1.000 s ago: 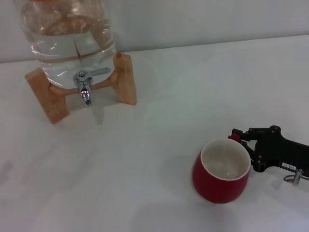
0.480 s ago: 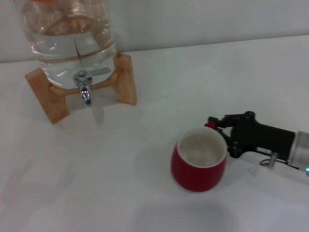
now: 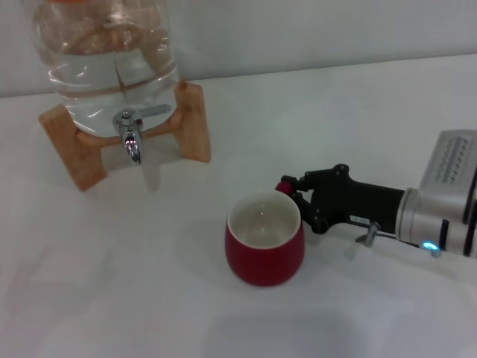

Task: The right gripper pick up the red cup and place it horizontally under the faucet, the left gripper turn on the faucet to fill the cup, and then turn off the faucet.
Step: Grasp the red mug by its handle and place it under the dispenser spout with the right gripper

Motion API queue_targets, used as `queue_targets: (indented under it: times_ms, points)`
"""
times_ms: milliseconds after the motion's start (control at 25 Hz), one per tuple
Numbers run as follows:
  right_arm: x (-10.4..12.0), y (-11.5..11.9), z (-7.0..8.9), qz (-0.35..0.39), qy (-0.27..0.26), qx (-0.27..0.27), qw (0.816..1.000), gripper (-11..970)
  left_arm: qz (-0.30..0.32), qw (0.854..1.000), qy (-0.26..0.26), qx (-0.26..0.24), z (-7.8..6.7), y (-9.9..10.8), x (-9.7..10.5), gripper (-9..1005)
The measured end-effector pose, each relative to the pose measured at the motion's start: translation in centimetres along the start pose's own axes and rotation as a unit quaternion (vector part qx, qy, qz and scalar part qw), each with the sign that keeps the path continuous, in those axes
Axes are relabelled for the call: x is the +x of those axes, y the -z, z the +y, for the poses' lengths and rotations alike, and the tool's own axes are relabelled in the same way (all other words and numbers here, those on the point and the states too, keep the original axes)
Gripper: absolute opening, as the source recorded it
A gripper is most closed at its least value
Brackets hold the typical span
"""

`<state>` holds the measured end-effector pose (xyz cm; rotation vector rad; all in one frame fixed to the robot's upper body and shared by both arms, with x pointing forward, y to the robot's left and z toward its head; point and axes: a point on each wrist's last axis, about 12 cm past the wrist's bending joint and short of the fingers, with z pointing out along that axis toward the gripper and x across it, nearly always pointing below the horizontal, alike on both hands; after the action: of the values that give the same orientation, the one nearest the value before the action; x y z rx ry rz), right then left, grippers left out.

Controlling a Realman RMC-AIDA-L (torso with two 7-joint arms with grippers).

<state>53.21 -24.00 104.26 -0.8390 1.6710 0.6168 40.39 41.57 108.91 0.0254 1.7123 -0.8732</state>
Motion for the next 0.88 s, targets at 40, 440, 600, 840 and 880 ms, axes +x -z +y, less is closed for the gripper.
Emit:
queue_targets:
  times_ms: [40,440,600,840,880]
  points:
    - [-0.3,-0.3,0.0,0.0,-0.003,0.002,1.0,132,0.0,1.0,-0.001,0.0,0.0,0.0,0.0,892]
    - [-1.8,-2.4,0.4,0.004,-0.01,0.011,1.0,133,0.0,1.0,-0.004,0.003,0.0,-0.3,-0.1,892]
    - [-2.3,-3.6,1.0,0.009,-0.003,0.004,1.0,133,-0.001,1.0,-0.004,0.004,0.0,-0.4,-0.2,892]
    - [-2.9,-5.3,1.7,0.013,-0.007,0.006,1.0,133,-0.001,1.0,-0.005,0.007,0.0,-0.5,-0.2,892]
    - [-2.9,-5.5,1.8,0.017,-0.007,0.008,1.0,133,-0.001,1.0,-0.005,0.008,0.0,-0.5,-0.2,892]
